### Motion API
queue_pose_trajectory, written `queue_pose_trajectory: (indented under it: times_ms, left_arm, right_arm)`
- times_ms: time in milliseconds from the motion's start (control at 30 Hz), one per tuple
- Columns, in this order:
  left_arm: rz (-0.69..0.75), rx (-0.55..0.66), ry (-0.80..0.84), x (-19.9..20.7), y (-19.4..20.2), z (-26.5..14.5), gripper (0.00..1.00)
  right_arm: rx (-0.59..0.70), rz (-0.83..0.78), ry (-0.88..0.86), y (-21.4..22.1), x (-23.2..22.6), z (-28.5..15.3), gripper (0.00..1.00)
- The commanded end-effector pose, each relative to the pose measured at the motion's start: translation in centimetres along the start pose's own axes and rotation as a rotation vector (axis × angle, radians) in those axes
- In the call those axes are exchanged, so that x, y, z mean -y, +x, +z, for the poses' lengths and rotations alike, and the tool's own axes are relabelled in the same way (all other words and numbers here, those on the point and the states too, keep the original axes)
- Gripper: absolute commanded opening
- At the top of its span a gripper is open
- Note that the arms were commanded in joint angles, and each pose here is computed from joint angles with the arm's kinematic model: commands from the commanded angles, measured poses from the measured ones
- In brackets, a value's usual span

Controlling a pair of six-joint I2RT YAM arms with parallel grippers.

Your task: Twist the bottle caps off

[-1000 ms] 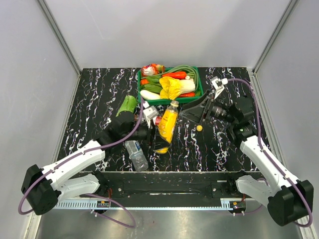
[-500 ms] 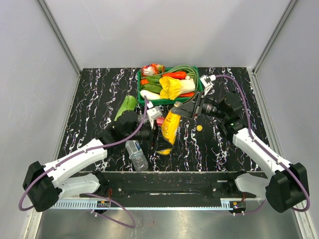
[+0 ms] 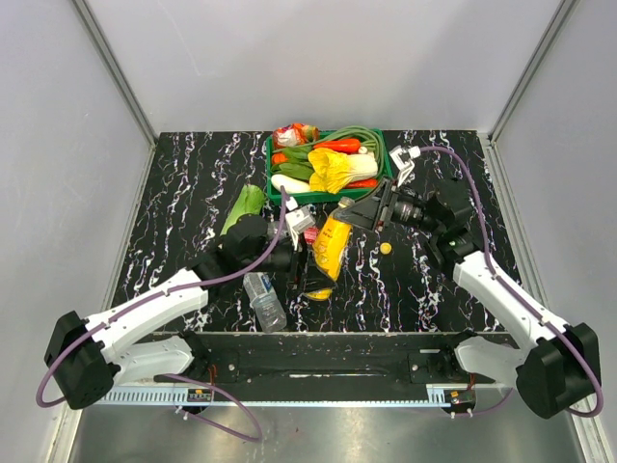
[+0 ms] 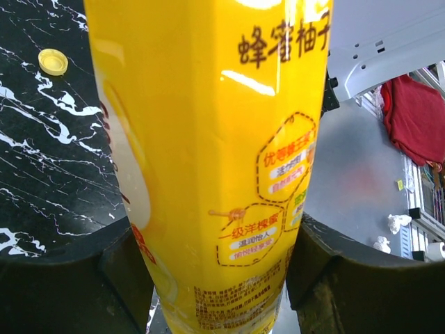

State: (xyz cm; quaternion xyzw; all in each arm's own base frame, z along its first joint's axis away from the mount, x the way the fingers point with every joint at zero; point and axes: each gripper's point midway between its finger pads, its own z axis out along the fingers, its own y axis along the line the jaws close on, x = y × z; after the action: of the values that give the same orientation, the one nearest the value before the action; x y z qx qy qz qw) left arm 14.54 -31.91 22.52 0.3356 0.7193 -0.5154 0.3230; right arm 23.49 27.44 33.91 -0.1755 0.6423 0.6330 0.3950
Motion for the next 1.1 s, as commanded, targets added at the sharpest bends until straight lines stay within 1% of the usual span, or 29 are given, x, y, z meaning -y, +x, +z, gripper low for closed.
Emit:
queue_pose_trajectory:
  times_ms: [0,67,100,133,167,467,767,833,1067]
  left_arm:
    - [0.056,0.039,0.029,0.8,-1.2,0.0,0.44]
    - [0.061,0.053,0.020,0.9,-1.6,-0.1,0.73]
    - [0.065,0.061,0.015,0.8,-1.7,-0.2,0.83]
    - [0.066,0.067,0.008,0.8,-1.8,-0.3,0.90]
    - [0.072,0.078,0.004,0.8,-2.0,-0.5,0.99]
    - [0.087,0.150,-0.088,-0.1,-2.8,-1.8,0.99]
    - [0.068,0.230,-0.282,-2.6,-3.2,-4.0,0.99]
    - [0.069,0.251,-0.311,-2.9,-3.4,-4.6,0.99]
    - [0.088,0.314,-0.349,-2.9,-4.0,-6.0,0.99]
  right_arm:
    - [0.032,-0.089,0.018,-0.9,-0.8,-0.4,0.00]
    - [0.028,-0.100,0.031,-0.7,-0.6,-0.5,0.00]
    - [0.031,-0.105,0.041,-0.7,-0.6,-0.6,0.00]
    - [0.029,-0.109,0.048,-0.6,-0.4,-0.7,0.00]
    - [0.027,-0.112,0.057,-0.5,-0.3,-0.8,0.00]
    - [0.019,-0.156,0.163,-0.1,1.8,-1.3,0.00]
    - [0.037,-0.226,0.369,-0.2,5.0,-3.1,0.00]
    - [0.056,-0.237,0.412,-0.5,5.5,-3.6,0.00]
    - [0.186,-0.264,0.618,-2.5,7.8,-6.1,0.00]
